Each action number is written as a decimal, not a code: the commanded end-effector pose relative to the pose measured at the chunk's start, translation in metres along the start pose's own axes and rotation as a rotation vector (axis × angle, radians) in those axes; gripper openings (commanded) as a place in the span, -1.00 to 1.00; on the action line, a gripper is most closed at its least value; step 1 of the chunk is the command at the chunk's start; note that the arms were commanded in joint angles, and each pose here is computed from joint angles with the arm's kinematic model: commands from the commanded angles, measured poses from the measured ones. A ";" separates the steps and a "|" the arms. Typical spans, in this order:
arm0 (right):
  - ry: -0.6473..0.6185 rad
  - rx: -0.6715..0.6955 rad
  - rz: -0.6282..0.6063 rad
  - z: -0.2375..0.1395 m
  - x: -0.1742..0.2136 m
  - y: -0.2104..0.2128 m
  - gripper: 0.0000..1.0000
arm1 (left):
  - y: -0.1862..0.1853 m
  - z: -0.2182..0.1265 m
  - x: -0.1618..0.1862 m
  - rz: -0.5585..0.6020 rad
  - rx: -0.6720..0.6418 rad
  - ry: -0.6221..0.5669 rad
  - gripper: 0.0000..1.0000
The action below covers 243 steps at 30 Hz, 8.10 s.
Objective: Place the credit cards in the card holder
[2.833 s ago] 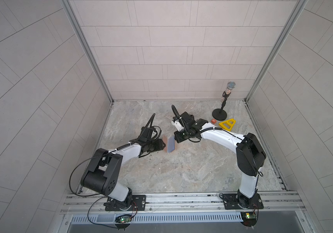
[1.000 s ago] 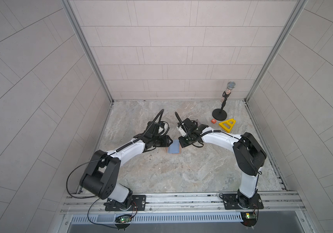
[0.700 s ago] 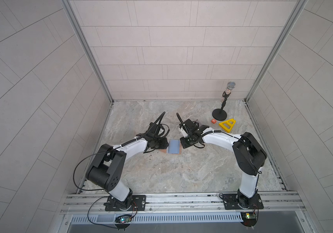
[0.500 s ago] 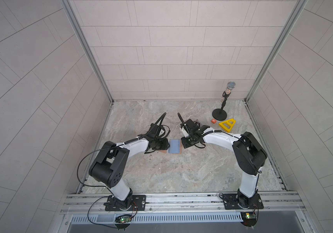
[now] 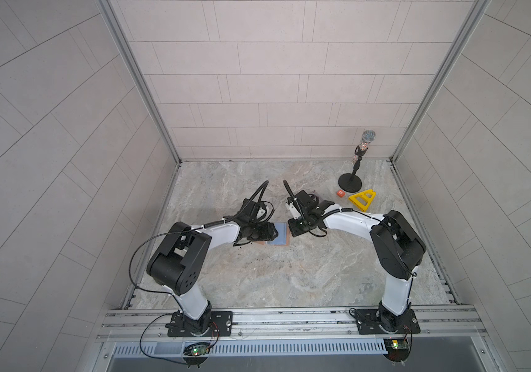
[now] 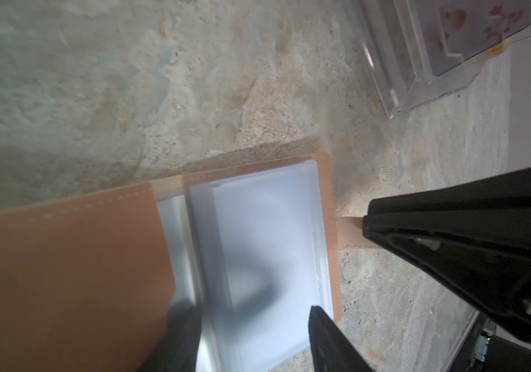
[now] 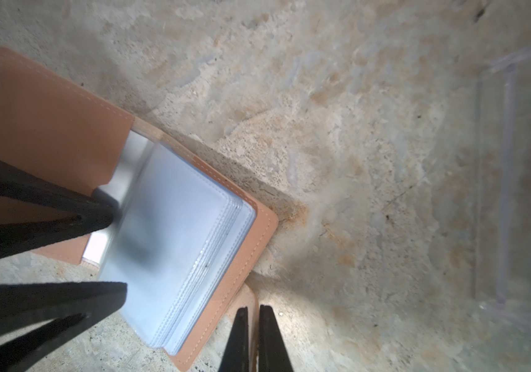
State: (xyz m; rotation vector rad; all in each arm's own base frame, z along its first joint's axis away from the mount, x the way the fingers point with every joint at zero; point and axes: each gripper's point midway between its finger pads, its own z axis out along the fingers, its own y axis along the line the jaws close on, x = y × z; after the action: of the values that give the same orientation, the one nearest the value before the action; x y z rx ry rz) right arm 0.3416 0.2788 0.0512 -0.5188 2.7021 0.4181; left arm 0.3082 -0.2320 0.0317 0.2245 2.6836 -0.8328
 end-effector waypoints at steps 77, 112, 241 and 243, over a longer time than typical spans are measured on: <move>-0.183 -0.277 0.191 -0.059 -0.019 0.004 -0.36 | 0.026 0.018 0.036 0.097 -0.278 0.075 -0.68; 0.001 -0.402 0.278 0.025 0.005 0.034 -1.00 | 0.024 0.016 0.034 0.096 -0.276 0.071 -0.68; -0.108 -0.413 0.132 -0.033 -0.028 0.062 -0.29 | -0.001 -0.056 -0.016 -0.042 -0.055 -0.180 -0.53; -0.118 -0.410 0.128 -0.037 -0.030 0.062 -0.28 | -0.004 -0.059 -0.019 -0.041 -0.045 -0.188 -0.52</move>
State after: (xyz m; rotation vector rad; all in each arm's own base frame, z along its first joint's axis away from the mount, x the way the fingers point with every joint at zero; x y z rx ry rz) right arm 0.3335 0.3324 0.0965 -0.4011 2.5707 1.0130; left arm 0.3093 -0.1977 0.0719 0.0460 2.5551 -0.7225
